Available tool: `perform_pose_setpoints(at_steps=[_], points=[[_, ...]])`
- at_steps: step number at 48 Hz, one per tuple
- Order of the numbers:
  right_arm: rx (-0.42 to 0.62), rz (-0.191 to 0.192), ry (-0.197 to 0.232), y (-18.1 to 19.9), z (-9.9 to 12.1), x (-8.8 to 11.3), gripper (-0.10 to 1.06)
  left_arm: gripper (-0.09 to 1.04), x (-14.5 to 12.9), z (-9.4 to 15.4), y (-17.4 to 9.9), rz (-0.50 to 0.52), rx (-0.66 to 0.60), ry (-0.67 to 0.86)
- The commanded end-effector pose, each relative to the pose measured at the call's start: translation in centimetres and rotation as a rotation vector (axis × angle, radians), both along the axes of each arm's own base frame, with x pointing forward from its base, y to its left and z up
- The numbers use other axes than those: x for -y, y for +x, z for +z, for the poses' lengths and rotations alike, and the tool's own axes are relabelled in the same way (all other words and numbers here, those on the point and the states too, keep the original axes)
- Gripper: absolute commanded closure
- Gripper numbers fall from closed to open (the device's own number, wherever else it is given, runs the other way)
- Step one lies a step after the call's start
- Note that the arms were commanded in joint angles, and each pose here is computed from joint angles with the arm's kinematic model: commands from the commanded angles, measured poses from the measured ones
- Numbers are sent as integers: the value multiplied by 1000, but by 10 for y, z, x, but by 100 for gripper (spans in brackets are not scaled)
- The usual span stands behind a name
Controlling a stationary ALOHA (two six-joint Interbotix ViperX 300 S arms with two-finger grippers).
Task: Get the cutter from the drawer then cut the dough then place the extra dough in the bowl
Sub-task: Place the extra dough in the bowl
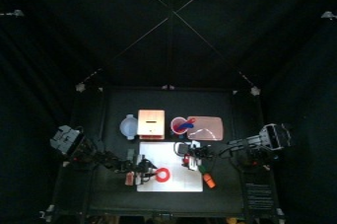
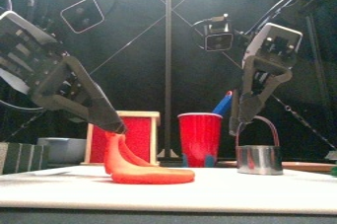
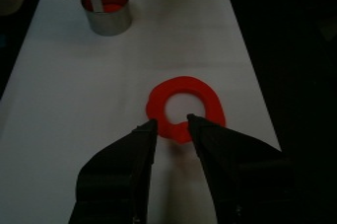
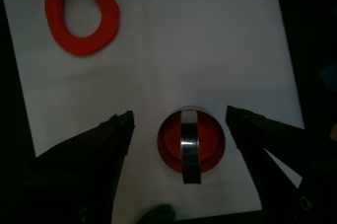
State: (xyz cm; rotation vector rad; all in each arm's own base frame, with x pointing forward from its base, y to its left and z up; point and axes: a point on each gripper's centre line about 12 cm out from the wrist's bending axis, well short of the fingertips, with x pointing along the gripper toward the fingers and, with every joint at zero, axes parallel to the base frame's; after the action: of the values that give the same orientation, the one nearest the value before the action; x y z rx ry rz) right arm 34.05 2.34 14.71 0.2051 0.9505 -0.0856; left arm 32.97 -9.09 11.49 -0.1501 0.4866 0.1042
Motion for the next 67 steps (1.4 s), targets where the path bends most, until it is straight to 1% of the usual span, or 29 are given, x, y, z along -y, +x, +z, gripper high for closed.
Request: perform_pose_setpoints(at_steps=[1,8,15,18,23,30,36,43,46,51,54,57,61,67], points=[[41,-1,0,10,11,1,-6,21,-1,14,3,67,14,-77],[71,5,-2,16,18,0,-6,21,3,9,8,58,-14,-89],[89,13,-5,18,19,-1,-6,21,10,-1,26,-12,-88,-84],[91,18,-4,18,18,-3,-6,21,8,-7,35,-36,-117,-66],[98,23,-4,18,18,-4,-6,21,-4,-12,42,-48,-124,-14],[106,29,-7,18,19,-4,-6,21,-14,-20,43,-80,-170,31],[114,32,-9,19,19,-4,-6,21,-11,-22,45,-118,-192,38],[114,29,-5,19,19,-5,-6,21,-10,-23,44,-125,-203,37],[112,28,-5,19,19,-4,-6,21,-10,-18,44,-128,-193,36],[111,27,-4,18,18,-4,-6,21,-9,-4,44,-135,-157,33],[109,27,-4,18,18,-4,-6,21,-8,-1,44,-144,-154,34],[105,27,-5,18,16,-4,-6,21,-7,-4,45,-155,-170,35],[100,24,-3,18,15,-4,-6,21,-7,-15,44,-162,-210,31],[99,22,2,19,14,-5,-6,21,-11,-21,47,-151,-226,31]])
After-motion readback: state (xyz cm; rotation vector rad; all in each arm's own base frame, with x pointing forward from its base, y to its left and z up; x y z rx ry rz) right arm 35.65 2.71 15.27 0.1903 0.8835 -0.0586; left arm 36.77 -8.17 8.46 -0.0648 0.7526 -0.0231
